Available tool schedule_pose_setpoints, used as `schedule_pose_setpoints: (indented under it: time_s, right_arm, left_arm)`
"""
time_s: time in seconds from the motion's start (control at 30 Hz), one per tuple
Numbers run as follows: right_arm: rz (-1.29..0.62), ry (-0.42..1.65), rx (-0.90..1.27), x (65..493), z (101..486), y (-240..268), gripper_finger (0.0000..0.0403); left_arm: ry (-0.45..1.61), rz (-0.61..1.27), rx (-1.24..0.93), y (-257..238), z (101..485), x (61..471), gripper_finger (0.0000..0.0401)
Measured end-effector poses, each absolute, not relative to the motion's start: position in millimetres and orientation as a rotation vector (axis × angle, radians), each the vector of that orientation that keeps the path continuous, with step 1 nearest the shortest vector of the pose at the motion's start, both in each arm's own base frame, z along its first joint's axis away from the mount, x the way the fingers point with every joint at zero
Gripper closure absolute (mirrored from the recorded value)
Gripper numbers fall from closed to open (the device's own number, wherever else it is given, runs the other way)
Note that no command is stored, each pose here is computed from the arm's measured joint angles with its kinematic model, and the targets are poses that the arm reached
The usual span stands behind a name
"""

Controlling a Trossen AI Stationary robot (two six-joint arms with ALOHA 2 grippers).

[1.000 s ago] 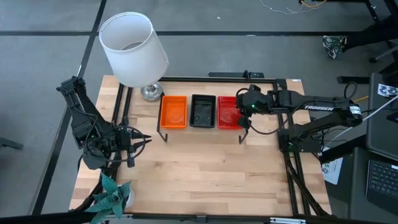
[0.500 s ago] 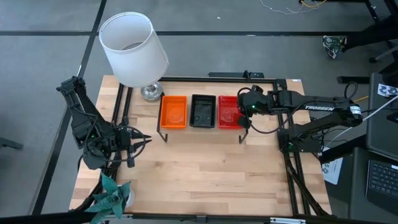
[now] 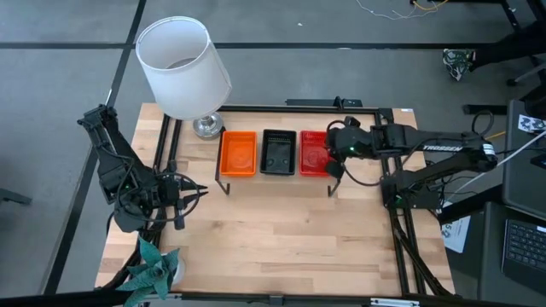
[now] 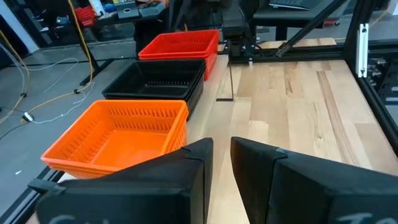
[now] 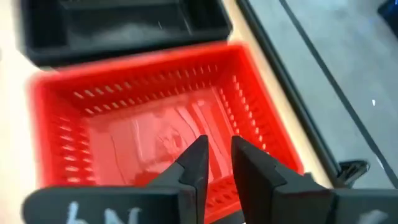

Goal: Stack baskets on shelf by color
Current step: Return to Home Position

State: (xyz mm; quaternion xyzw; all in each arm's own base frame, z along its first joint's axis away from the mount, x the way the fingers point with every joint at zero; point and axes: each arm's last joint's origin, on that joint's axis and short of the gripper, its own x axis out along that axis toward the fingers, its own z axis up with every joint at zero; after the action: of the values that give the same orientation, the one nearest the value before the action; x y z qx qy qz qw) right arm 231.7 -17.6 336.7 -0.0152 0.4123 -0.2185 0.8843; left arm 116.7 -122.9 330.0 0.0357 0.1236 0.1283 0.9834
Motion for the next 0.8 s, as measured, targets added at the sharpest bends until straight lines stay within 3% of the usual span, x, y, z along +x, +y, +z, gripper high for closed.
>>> schedule_pose_setpoints:
  time_s: [0.13, 0.4, 0.8]
  right_arm:
    - [-0.411, 0.790, -0.020, 230, 361, -3, 0.0331]
    - [-0.275, 0.721, 0.074, 189, 371, 43, 0.0331]
    - [-0.168, 0.568, 0.169, 143, 318, 110, 0.0331]
  left_arm:
    - [0.312, 0.174, 0.120, -126, 317, 114, 0.0351]
    - [0.259, 0.204, 0.111, -132, 266, 105, 0.0351]
    - [0.236, 0.202, 0.020, -122, 226, 99, 0.0351]
